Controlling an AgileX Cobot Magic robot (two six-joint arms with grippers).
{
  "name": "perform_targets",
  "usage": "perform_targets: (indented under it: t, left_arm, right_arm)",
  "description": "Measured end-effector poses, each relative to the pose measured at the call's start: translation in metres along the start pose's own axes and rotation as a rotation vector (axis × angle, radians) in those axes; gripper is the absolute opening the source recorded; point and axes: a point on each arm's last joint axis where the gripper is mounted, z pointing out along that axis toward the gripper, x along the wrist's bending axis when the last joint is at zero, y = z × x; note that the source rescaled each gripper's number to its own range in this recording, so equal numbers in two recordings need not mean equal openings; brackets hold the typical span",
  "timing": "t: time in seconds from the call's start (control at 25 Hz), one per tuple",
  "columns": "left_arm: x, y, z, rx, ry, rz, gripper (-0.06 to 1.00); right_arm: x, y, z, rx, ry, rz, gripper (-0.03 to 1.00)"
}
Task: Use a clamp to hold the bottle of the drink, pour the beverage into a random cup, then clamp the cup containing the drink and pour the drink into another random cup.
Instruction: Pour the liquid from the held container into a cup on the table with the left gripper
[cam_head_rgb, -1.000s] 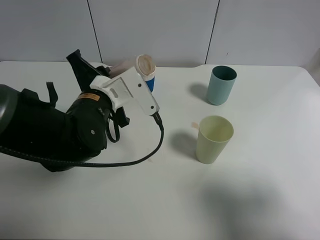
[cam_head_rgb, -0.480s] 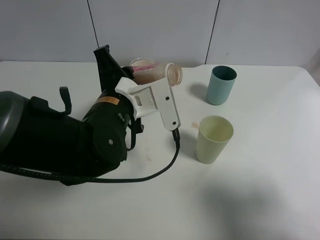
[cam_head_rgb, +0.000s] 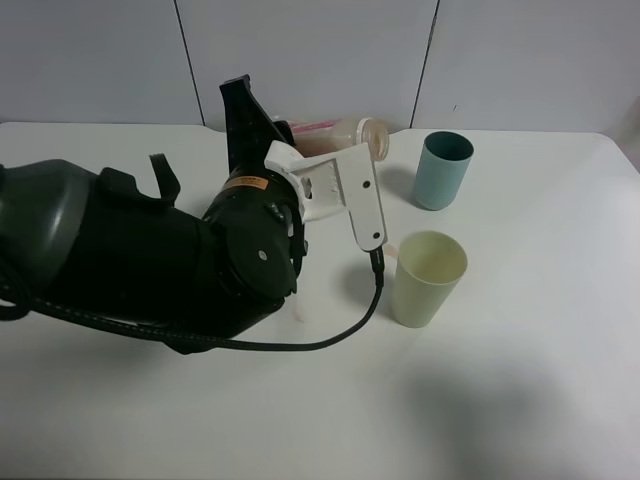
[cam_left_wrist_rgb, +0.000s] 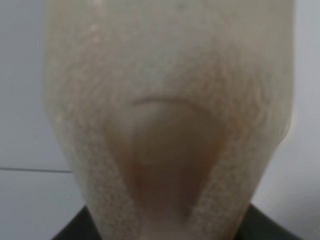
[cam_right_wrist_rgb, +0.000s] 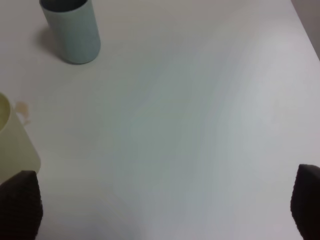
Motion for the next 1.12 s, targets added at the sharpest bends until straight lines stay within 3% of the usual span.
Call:
perform_targets:
  t: [0.28,0.68,1.12]
  left_arm:
    - [-0.01,0.008,-0.004,-0.015,-0.016,0.062,0.01]
    - [-0.011,0.022,-0.006,-0.001,-0.029,0.037,0.01]
    - [-0.02,0.035,-0.017,-0.038,-0.045,0.125,0.01]
  right_arm:
    - [0.0,0.0,0.0,0.0,0.0,0.0,1.0]
    - [0.0,0.0,0.0,0.0,0.0,0.0,1.0]
    - [0.0,0.0,0.0,0.0,0.0,0.0,1.0]
